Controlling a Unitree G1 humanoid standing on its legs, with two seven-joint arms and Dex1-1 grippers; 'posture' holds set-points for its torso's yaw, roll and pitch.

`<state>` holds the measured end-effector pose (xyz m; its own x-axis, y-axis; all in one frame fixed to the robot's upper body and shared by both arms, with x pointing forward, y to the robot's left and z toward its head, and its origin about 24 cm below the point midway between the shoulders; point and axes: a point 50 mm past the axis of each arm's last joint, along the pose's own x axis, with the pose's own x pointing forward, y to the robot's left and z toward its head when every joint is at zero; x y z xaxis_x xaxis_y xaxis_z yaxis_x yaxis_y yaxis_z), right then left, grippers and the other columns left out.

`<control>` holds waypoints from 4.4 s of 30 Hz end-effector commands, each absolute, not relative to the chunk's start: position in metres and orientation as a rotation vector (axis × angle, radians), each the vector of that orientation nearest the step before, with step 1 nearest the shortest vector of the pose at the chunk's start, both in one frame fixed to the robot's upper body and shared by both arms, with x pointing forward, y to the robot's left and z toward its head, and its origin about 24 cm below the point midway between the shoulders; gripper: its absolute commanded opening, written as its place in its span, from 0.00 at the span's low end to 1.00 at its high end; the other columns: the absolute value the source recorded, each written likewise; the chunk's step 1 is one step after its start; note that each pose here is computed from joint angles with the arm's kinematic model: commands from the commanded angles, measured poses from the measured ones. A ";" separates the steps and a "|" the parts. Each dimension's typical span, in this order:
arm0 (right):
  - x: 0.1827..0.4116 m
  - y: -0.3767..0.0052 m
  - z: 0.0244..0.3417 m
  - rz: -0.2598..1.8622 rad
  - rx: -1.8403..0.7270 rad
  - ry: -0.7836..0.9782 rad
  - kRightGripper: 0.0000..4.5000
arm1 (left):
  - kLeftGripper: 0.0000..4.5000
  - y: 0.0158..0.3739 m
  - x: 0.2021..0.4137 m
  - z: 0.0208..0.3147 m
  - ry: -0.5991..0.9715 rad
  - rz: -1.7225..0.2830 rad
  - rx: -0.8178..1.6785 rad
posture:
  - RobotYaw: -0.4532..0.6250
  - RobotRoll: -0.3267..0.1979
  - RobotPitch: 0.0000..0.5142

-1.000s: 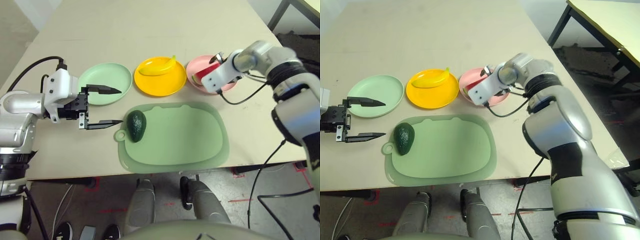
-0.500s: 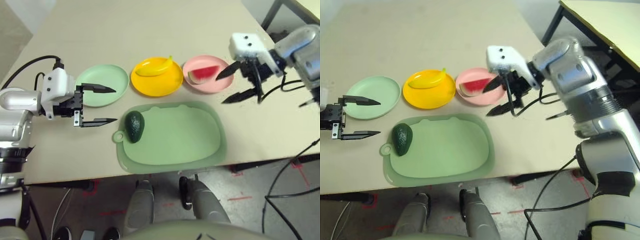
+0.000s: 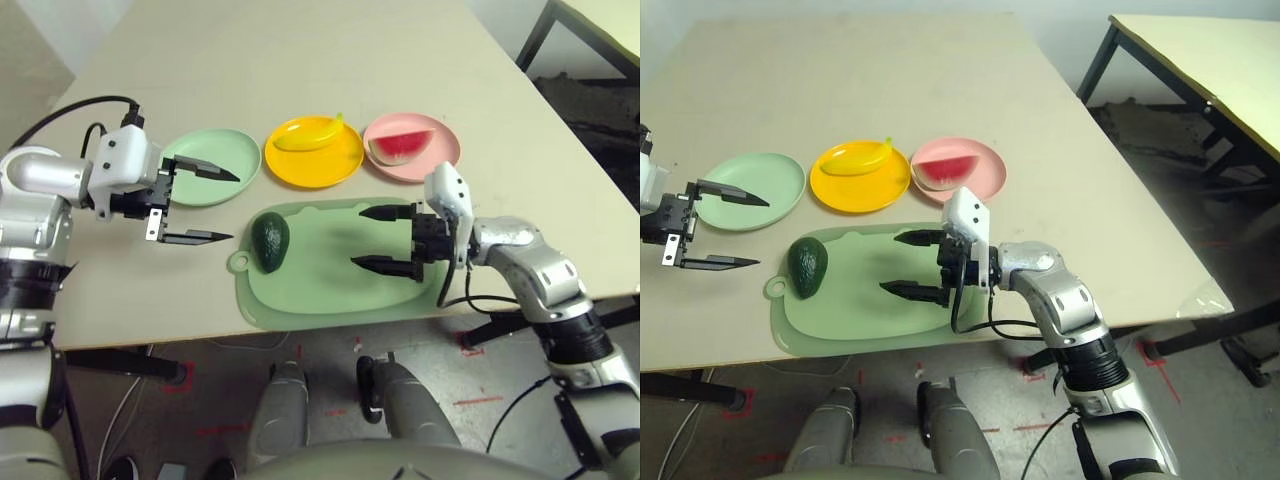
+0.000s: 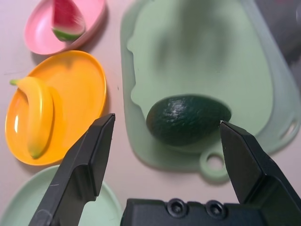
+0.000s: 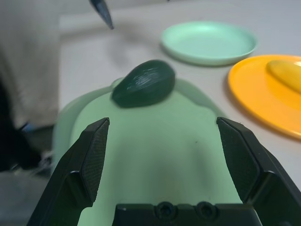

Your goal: Place the fruits into color-matched plates.

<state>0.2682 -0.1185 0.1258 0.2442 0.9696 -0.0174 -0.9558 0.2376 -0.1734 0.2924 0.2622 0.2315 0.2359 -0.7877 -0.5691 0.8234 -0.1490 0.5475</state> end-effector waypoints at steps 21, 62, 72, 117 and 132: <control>0.234 -0.138 0.066 1.252 -0.127 -0.178 0.99 | 1.00 0.210 0.300 0.220 -0.156 -1.898 1.633 | 0.30 0.62 0.31; 0.215 -0.132 0.062 1.227 -0.100 -0.168 0.99 | 1.00 0.205 0.315 0.184 -0.038 -1.981 1.647 | 0.24 0.62 0.30; 0.217 -0.134 0.062 1.237 -0.117 -0.161 0.99 | 1.00 0.202 0.318 0.186 -0.020 -1.970 1.638 | 0.23 0.62 0.30; 0.199 -0.130 0.103 1.168 -0.010 -0.207 1.00 | 0.64 0.320 0.344 0.241 0.528 -0.858 1.538 | 0.30 0.62 0.33; 0.192 -0.134 0.113 0.970 0.011 -0.195 1.00 | 0.64 0.335 0.353 0.205 0.532 -0.595 1.490 | 0.27 0.62 0.33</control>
